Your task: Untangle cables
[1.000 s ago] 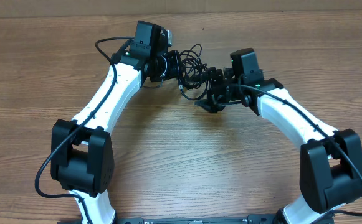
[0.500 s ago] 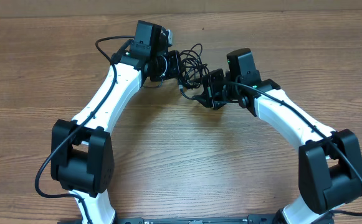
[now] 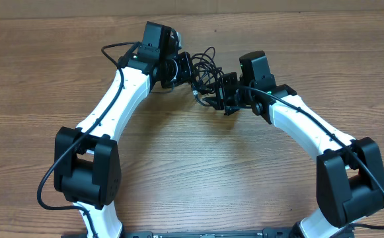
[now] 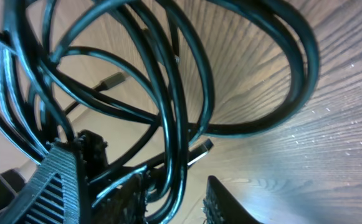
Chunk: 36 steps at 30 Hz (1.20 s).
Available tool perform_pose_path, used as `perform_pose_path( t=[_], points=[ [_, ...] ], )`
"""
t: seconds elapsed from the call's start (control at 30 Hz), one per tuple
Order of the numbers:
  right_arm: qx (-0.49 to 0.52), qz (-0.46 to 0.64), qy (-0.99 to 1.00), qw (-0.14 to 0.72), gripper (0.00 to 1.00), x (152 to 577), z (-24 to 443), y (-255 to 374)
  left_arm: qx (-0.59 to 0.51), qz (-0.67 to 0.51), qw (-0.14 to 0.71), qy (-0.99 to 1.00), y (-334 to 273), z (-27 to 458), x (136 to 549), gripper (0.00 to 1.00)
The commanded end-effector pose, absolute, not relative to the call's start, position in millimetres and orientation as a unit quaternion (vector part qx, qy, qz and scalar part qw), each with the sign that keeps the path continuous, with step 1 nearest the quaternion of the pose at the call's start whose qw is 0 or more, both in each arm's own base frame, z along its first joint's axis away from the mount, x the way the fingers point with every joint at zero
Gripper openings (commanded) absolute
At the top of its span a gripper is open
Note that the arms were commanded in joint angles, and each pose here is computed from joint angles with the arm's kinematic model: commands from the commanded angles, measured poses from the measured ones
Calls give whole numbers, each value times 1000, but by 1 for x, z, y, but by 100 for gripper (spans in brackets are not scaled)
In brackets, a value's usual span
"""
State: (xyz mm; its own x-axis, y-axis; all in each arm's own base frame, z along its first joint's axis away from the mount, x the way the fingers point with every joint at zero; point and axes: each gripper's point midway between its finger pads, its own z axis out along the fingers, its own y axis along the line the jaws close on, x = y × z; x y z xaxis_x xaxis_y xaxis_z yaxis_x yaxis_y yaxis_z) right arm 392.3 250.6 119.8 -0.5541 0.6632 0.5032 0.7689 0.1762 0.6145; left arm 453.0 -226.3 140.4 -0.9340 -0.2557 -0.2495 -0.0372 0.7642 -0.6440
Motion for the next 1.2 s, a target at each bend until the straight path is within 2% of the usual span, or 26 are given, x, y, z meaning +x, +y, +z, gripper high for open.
perform_pose_path(
  t=[0.0, 0.07, 0.3, 0.5, 0.7, 0.8, 0.93, 1.07, 1.17],
  points=[
    [-459, -453, -763, 46, 28, 397, 137, 255, -115, -360, 152, 913, -236, 154, 454, 4],
    [-456, -454, -764, 47, 25, 396, 138, 258, -124, -364, 149, 911, -240, 155, 453, 4],
    [-437, -450, -777, 53, 4, 385, 136, 270, -116, -365, 155, 911, -249, 156, 452, 4],
    [-414, -414, -809, 55, 4, 369, 120, 265, -166, -352, 159, 907, -234, 154, 461, 4],
    [-389, -358, -848, 28, 4, 359, 100, 247, -206, -357, 147, 899, -229, 154, 464, 24],
    [-387, -331, -860, 20, 4, 354, 92, 238, -206, -357, 148, 899, -229, 154, 464, 27],
    [-375, -309, -874, 11, 4, 351, 85, 231, -208, -356, 149, 899, -227, 154, 465, 19],
    [-370, -293, -882, -1, 4, 351, 81, 225, -208, -355, 149, 899, -226, 153, 465, 4],
    [-353, -292, -889, -7, 4, 351, 81, 224, -208, -355, 150, 899, -226, 153, 465, 4]
  ],
)
